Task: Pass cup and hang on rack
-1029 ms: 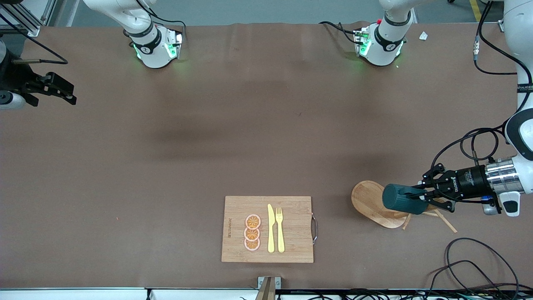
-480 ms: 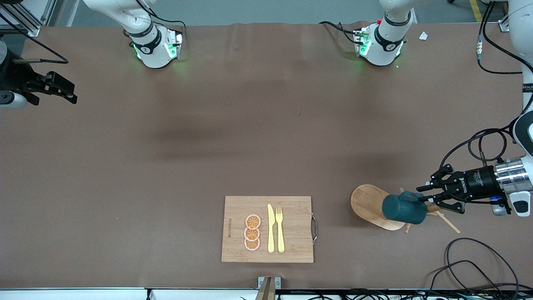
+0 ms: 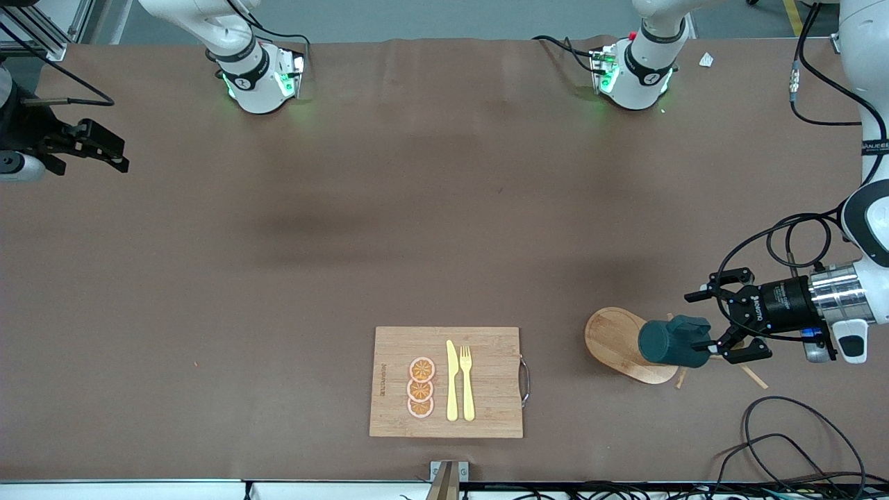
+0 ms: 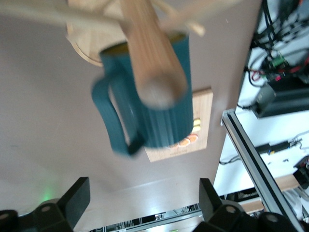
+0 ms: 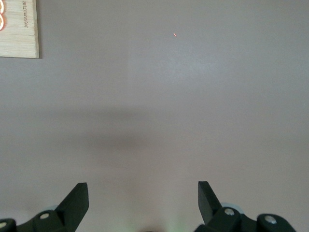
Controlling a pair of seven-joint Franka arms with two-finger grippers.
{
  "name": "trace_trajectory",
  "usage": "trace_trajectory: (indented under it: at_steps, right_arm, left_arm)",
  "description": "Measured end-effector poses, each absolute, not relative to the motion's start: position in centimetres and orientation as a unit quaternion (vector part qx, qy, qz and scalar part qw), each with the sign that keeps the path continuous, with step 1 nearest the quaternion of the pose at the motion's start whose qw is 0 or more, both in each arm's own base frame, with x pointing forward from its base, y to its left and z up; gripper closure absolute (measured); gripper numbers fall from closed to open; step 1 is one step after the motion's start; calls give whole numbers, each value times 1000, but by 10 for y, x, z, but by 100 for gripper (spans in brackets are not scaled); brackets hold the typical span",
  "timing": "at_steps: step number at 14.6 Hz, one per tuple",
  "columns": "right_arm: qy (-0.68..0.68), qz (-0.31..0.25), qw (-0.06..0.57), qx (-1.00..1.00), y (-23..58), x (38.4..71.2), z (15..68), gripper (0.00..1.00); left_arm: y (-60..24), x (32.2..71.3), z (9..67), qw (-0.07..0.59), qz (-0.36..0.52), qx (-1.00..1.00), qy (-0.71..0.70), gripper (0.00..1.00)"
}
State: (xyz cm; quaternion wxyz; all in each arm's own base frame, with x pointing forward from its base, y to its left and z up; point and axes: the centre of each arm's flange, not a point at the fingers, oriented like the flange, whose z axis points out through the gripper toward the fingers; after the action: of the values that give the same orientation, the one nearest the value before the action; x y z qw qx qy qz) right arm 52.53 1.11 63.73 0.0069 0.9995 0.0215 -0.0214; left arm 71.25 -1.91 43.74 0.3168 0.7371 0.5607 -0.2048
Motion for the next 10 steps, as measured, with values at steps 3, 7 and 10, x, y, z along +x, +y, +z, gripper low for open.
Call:
trace_trajectory:
  at_steps: [3,7,10]
  right_arm:
    - [21,-22,7,1000,10,525,637,0]
    - [23,-21,7,999,13,525,638,0]
    - [24,-22,7,999,14,525,638,0]
  left_arm:
    - [-57,698,475,273,-173,793,517,0]
    - [-135,672,502,185,-119,873,435,0]
    - [-153,663,506,148,-102,896,405,0]
